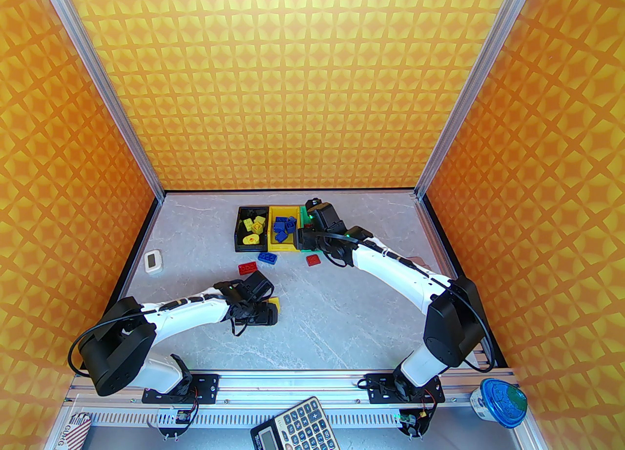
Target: Sort the legos into containers by color
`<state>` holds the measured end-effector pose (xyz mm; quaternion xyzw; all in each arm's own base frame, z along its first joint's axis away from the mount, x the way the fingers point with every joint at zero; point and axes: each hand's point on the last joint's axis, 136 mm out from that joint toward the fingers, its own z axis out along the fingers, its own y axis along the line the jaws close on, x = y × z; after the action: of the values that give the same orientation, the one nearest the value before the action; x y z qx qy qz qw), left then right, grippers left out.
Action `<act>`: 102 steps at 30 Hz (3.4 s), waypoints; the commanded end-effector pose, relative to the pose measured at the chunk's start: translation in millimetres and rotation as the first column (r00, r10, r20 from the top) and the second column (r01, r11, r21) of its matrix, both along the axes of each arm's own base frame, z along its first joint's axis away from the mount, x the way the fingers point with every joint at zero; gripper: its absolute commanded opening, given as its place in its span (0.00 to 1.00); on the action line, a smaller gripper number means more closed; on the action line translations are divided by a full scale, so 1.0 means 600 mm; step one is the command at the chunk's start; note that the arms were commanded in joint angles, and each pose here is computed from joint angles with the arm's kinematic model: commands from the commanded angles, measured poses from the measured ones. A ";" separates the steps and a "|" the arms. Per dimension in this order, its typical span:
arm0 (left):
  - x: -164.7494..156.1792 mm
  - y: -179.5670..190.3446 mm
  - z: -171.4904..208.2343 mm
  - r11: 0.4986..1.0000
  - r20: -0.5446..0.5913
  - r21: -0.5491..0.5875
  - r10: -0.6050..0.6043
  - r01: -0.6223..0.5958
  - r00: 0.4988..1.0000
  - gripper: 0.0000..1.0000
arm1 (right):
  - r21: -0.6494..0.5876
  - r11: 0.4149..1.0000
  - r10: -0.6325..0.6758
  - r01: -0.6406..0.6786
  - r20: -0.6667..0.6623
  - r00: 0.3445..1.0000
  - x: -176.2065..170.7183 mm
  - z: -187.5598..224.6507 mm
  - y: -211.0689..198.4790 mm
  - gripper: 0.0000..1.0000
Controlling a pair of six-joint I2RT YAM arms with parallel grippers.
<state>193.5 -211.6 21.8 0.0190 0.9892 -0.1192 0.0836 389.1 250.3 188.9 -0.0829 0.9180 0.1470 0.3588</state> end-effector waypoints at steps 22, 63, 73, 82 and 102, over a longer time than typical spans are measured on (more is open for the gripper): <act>0.056 0.057 0.037 0.991 0.077 0.134 -0.013 0.003 0.997 0.67 | -0.022 0.999 -0.028 0.029 0.013 1.000 -0.005 -0.001 -0.019 0.65; 0.112 0.000 0.023 0.991 0.077 0.120 -0.065 0.056 0.995 0.45 | -0.072 0.996 -0.054 0.055 0.018 0.998 -0.015 -0.006 -0.043 0.67; 0.240 0.044 0.135 0.990 0.252 0.134 0.000 -0.035 0.968 0.44 | -0.082 0.994 -0.065 0.067 0.029 0.997 -0.033 -0.006 -0.061 0.67; 0.421 0.089 0.240 0.987 0.416 0.096 0.080 -0.131 0.906 0.44 | -0.090 0.993 -0.069 0.072 0.034 0.997 -0.060 -0.006 -0.083 0.68; 0.601 0.122 0.211 0.982 0.446 0.082 0.117 -0.170 0.887 0.42 | -0.064 0.995 -0.070 0.071 0.013 0.997 -0.101 -0.018 -0.104 0.68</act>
<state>547.8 -134.1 135.7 -0.0384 0.9518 -0.0351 0.3024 332.1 191.5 176.5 -0.0667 0.9231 0.1006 0.3651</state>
